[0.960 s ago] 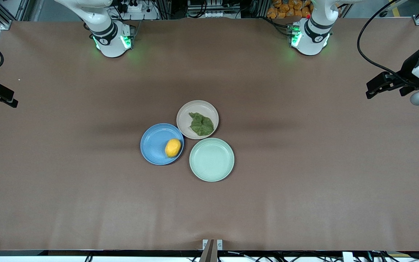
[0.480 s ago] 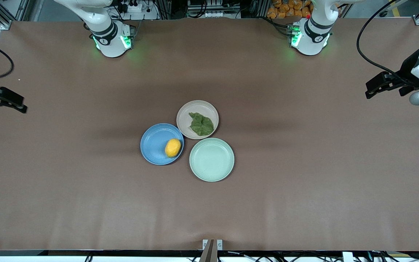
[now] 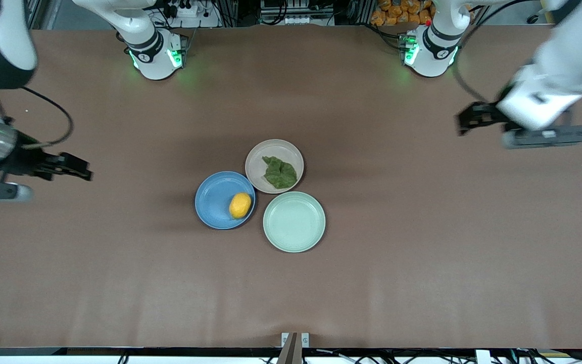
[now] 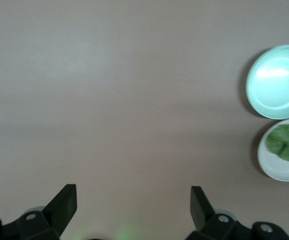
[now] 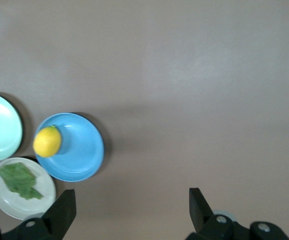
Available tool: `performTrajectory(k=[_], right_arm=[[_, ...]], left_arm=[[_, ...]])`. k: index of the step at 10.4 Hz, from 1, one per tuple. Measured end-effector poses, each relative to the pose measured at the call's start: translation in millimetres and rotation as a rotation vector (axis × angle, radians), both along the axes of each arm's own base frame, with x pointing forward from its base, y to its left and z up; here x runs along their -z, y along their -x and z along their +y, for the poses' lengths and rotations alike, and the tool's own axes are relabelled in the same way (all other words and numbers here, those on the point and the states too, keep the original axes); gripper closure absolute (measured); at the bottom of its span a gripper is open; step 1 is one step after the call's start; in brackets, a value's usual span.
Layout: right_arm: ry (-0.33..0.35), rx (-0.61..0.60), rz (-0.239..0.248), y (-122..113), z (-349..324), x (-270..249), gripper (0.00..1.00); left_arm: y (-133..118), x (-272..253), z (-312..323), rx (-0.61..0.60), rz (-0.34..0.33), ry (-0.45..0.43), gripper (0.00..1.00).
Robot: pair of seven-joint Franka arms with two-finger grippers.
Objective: Pick lemon and lettuce from blue and beige plates
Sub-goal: 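Reach the right gripper to the lemon while the left gripper reaches the lettuce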
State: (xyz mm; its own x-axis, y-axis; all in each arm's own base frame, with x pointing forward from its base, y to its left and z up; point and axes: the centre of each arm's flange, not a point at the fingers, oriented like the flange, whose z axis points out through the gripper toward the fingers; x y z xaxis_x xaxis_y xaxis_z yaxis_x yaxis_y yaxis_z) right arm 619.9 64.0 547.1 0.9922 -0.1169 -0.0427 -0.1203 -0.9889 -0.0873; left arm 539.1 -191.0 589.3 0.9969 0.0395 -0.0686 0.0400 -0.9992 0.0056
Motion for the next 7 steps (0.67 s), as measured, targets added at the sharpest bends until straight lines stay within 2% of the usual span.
performTrajectory(k=[4, 7], right_arm=[[0.008, 0.253, 0.05, -7.4, 107.5, 57.4, 0.0], [0.012, 0.413, 0.059, -13.1, 182.1, 125.9, 0.0]], left_arm=[[7.1, 69.3, -102.4, -0.041, 0.064, 0.01, 0.0], [14.2, 116.1, -153.4, -0.095, 0.105, 0.005, 0.0]])
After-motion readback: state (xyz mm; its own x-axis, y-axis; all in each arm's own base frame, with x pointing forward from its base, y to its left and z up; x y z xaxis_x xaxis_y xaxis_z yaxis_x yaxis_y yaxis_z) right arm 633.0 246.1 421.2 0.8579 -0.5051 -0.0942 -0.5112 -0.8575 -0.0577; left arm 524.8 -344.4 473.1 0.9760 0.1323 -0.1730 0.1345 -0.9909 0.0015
